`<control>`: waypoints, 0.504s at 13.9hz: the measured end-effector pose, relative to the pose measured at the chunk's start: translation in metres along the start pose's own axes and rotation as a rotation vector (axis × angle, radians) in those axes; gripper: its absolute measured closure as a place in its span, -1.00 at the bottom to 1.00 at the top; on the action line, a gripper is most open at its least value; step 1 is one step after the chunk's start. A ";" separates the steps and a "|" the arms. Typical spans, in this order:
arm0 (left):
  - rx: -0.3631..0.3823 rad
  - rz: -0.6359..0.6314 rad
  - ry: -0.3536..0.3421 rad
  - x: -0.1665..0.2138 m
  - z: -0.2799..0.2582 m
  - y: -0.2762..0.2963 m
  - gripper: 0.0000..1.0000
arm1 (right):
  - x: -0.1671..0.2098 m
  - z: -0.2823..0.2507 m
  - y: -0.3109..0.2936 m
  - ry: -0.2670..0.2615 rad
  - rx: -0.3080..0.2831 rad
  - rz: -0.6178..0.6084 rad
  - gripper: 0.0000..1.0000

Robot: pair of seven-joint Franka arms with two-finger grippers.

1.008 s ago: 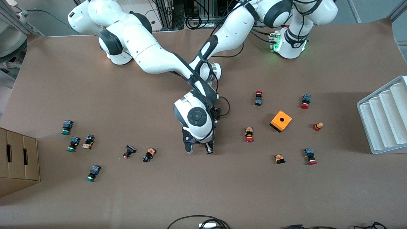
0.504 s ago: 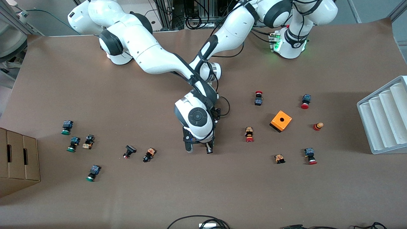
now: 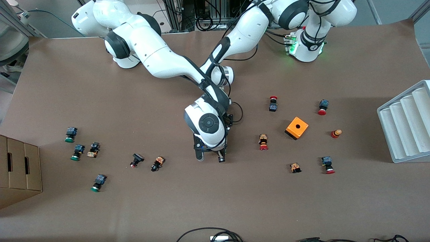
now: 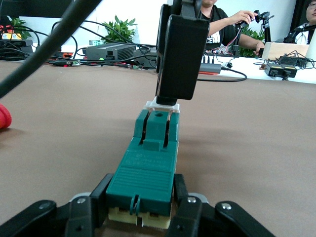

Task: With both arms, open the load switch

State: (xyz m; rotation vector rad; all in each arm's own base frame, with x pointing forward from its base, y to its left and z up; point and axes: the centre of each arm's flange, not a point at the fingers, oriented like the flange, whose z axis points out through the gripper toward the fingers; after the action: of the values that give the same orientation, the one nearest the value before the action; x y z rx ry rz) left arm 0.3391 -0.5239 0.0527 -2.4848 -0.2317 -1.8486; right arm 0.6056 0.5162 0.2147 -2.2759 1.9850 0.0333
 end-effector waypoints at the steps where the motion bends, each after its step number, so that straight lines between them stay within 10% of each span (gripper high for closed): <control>1: 0.000 0.000 0.000 0.000 0.000 0.000 -0.07 | 0.000 0.000 0.000 -0.001 0.001 0.000 0.47; 7: 0.000 0.000 0.000 0.000 0.000 0.000 -0.07 | -0.004 -0.007 0.000 -0.009 0.005 -0.003 0.49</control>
State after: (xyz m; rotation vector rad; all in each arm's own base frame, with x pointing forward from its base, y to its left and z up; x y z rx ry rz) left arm 0.3391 -0.5239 0.0527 -2.4848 -0.2318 -1.8486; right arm 0.6047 0.5196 0.2222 -2.2714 1.9744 0.0381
